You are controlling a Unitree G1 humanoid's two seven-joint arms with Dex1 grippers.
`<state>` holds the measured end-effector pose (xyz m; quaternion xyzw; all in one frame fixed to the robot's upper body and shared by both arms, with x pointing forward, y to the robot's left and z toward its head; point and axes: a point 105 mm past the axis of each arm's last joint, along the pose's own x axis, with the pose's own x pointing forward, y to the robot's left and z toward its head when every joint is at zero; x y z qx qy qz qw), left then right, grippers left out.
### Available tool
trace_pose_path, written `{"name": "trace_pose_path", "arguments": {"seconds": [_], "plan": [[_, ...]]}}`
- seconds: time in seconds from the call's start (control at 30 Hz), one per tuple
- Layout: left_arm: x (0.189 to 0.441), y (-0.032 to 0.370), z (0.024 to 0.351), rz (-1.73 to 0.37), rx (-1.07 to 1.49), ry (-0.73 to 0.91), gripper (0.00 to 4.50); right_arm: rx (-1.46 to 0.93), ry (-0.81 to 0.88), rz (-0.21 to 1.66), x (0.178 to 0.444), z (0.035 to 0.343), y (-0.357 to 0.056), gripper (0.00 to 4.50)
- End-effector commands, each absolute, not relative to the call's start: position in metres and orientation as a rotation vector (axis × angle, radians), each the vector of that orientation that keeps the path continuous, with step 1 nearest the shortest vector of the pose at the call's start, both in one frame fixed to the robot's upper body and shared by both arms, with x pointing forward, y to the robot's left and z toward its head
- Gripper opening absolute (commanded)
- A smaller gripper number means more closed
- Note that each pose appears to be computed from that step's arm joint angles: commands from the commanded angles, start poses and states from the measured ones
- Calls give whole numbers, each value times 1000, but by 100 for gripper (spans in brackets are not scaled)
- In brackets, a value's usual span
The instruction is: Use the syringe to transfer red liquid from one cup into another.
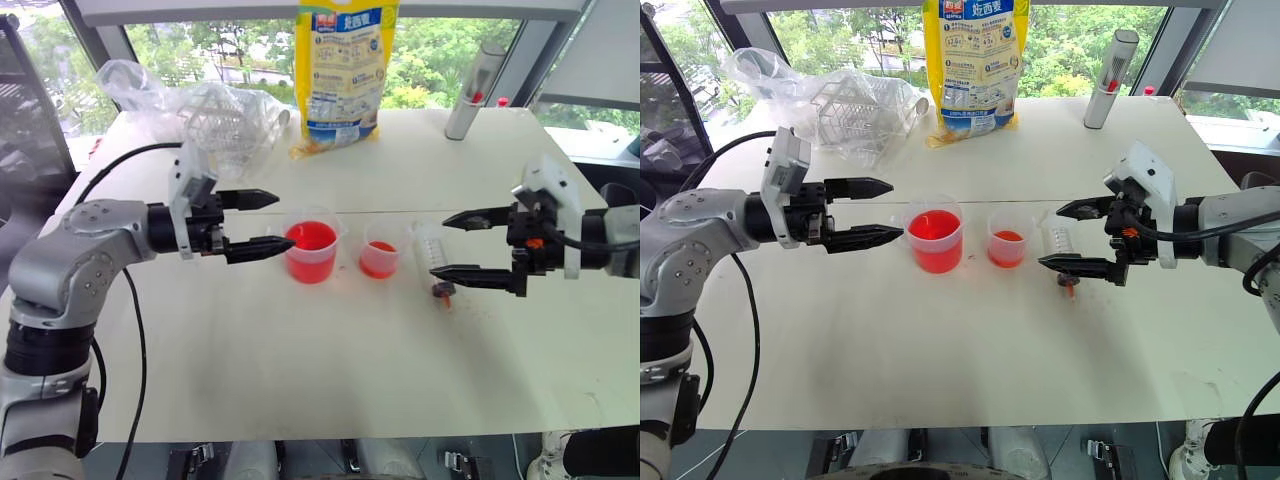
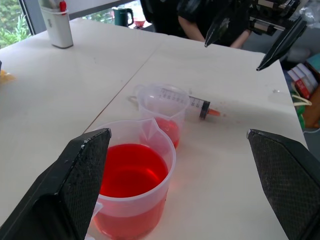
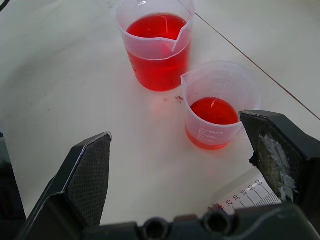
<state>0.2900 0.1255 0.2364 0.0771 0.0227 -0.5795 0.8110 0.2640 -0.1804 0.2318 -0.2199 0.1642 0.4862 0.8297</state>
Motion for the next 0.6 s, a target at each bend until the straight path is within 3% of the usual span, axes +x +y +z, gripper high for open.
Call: {"name": "trace_pose_path", "arguments": {"seconds": [0.03,0.6], "plan": [[289,124,250,-1244,197,-6,450,-516,286,1017,261,245,-180,447],[293,119,254,-1267,191,-43,450,-485,340,944,262,237,-186,447]]}}
